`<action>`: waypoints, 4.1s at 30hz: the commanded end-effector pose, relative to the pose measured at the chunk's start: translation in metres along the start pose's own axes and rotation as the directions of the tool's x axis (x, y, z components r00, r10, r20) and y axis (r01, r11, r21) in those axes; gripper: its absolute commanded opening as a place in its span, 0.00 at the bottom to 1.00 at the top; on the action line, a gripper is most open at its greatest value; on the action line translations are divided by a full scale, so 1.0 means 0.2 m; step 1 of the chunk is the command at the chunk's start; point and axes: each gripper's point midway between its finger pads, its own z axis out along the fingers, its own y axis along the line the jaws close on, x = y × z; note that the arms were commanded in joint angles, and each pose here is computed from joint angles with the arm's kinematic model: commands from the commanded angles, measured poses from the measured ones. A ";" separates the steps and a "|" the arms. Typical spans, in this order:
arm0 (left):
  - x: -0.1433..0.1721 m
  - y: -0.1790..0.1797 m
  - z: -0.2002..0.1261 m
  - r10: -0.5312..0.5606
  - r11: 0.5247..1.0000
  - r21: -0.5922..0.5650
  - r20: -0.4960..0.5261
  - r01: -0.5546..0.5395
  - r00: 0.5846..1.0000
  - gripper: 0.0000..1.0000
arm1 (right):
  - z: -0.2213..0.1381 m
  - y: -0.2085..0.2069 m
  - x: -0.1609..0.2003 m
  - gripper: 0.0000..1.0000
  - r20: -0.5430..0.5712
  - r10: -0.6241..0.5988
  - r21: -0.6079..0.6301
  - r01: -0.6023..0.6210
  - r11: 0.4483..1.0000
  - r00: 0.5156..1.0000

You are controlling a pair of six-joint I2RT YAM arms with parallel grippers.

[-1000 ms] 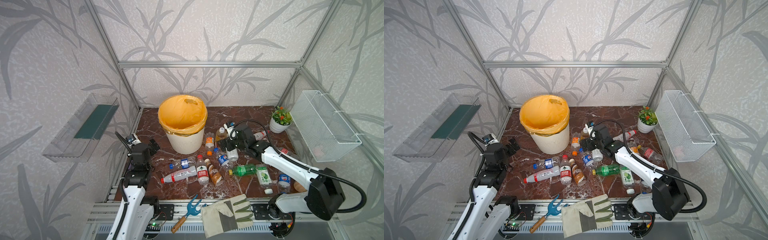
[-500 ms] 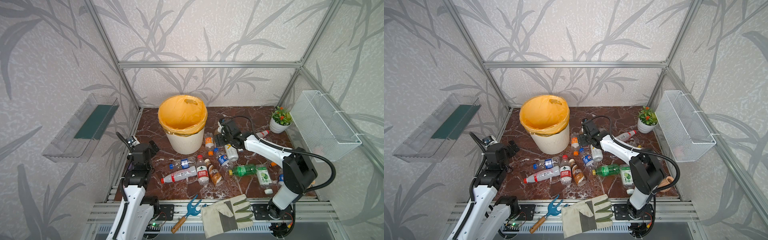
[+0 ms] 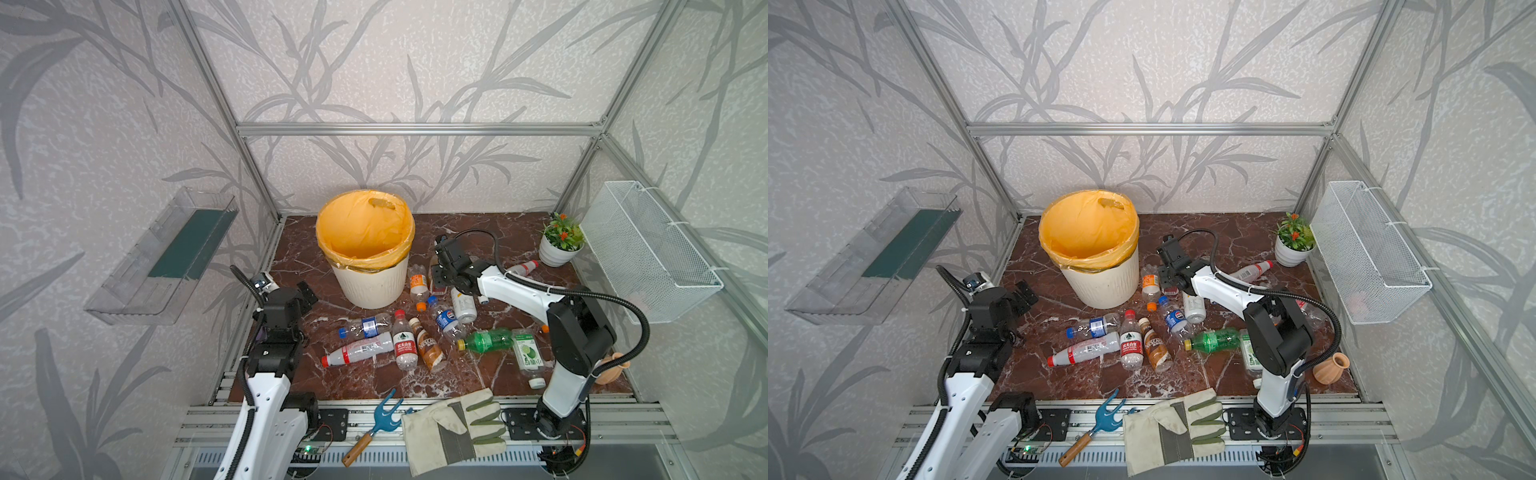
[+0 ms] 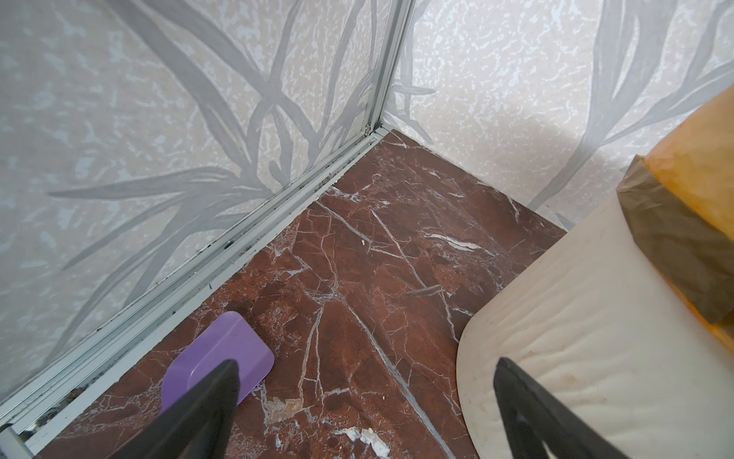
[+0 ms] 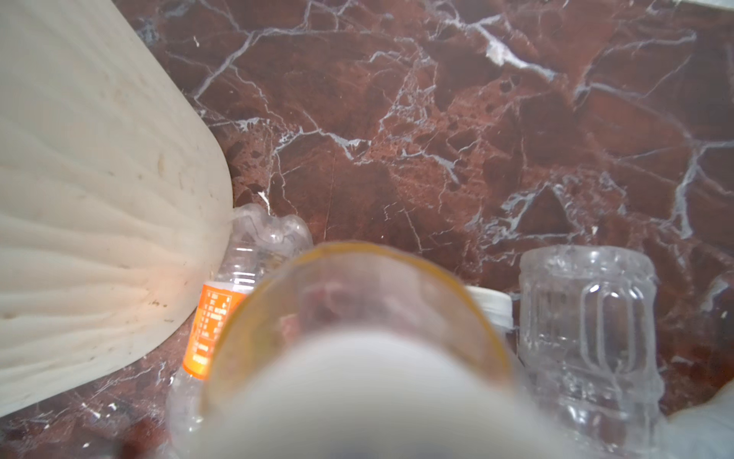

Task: Throw the plastic bottles in the bin
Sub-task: Pick up the plastic bottle from the center of the table, then throw the plastic bottle into the trash bin, then pick up the plastic bottle from the center of the table.

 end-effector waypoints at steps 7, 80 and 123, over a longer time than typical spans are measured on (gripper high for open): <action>-0.05 -0.01 -0.02 -0.021 1.000 -0.001 0.023 0.021 1.000 0.99 | -0.39 -0.05 -0.24 0.40 0.206 0.080 -0.050 -0.071 0.996 0.975; -0.45 -0.28 -0.39 0.077 0.961 0.259 0.105 -0.102 0.991 0.99 | -0.13 -0.63 0.01 0.90 -0.303 0.052 0.034 -0.043 0.998 0.952; -0.39 -0.76 -0.69 0.399 0.765 0.486 0.156 -0.422 0.904 1.00 | 0.06 -0.65 -0.01 0.50 -0.357 0.182 -0.011 -0.199 0.980 0.916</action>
